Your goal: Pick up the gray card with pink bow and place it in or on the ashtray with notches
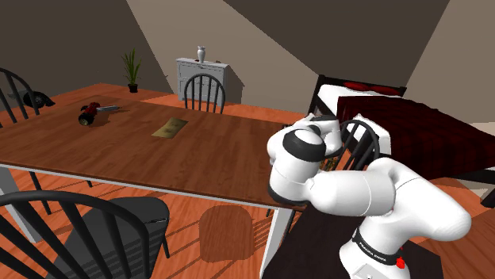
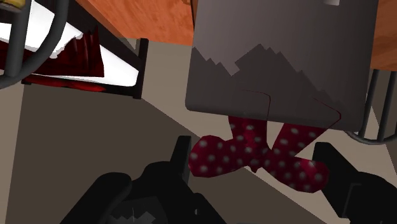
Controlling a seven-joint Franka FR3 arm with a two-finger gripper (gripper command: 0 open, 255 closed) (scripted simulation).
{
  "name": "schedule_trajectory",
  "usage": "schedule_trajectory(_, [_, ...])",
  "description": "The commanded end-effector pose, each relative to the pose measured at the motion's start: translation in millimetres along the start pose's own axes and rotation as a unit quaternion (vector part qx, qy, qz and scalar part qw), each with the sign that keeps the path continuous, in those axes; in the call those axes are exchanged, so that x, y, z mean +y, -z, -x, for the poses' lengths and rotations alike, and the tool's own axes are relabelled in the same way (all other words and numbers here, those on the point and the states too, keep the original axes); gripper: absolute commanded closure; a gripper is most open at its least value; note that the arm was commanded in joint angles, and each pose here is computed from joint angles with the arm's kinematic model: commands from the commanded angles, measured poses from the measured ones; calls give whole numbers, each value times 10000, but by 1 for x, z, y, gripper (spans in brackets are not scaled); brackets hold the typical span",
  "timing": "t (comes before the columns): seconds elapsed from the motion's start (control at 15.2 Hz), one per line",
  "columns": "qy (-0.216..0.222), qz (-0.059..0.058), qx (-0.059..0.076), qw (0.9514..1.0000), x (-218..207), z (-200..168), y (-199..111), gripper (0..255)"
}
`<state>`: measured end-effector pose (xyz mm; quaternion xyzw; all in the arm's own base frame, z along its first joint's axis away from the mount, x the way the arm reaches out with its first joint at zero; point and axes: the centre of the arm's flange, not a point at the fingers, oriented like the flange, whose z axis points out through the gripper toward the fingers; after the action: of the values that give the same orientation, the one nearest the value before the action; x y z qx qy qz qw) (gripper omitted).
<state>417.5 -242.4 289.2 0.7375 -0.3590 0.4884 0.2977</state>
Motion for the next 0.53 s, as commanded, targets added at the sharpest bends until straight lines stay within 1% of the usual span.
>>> schedule_trajectory(0.0, [-2,0,1,10000,-2,11,-4,255])
schedule_trajectory(0.46, [-2,0,1,10000,-5,45,-16,255])
